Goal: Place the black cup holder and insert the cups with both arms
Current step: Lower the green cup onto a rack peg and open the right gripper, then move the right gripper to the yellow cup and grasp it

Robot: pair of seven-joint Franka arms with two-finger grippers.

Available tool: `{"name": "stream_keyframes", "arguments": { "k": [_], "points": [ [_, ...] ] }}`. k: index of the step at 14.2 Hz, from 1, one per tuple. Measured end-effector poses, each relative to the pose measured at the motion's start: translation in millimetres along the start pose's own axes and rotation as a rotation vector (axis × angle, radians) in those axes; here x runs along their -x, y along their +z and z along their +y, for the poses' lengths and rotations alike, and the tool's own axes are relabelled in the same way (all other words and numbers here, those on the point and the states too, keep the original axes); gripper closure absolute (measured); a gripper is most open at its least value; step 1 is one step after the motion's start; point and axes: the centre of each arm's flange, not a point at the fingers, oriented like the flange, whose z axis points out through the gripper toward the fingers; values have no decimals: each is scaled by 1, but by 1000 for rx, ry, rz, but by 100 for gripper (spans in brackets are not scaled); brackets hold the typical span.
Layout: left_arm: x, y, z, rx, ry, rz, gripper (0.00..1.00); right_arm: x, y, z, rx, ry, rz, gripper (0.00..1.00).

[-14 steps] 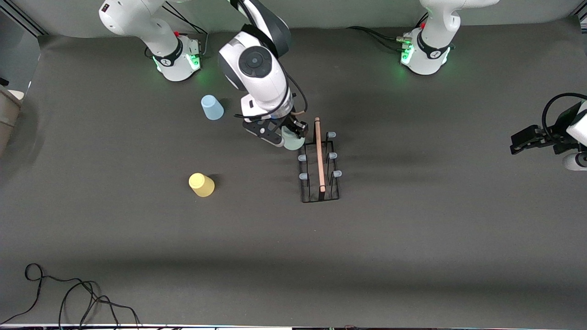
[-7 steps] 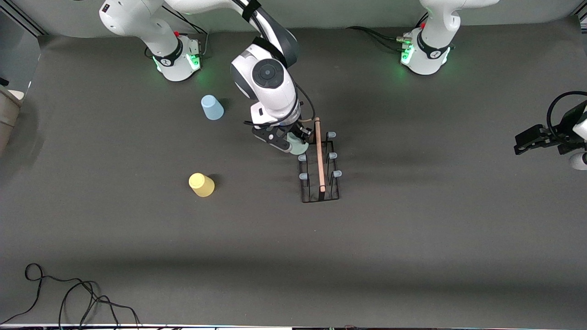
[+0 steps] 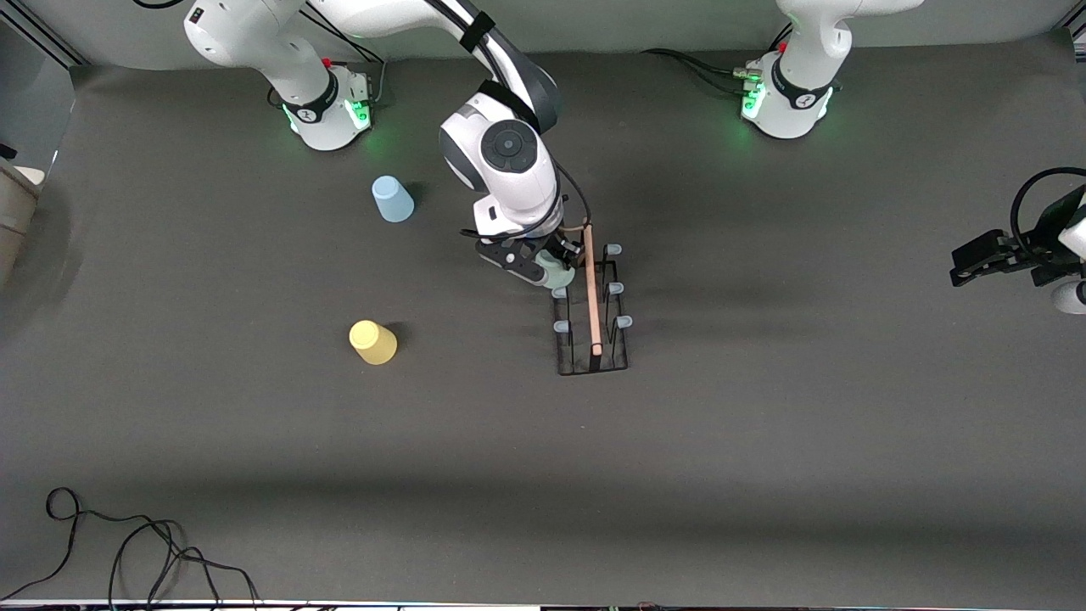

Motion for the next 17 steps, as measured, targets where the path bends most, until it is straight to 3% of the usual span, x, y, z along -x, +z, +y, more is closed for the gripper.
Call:
{"name": "stream_keyframes", "arguments": {
  "k": [3, 4, 9, 13, 17],
  "points": [
    [-1, 2, 1, 0, -7, -3, 0, -2, -8, -4, -16, 2, 4, 3],
    [-2, 4, 5, 0, -27, -7, 0, -4, -15, -6, -27, 3, 7, 0],
    [-6, 13, 18, -2, -95, -21, 0, -43, -82, 12, -4, -26, 4, 0],
    [-6, 12, 21, -2, -100, -19, 0, -121, -136, 55, 29, -156, 9, 0],
    [-6, 12, 25, -3, -95, -20, 0, -201, -137, 98, 65, -269, 34, 0]
  ]
}}
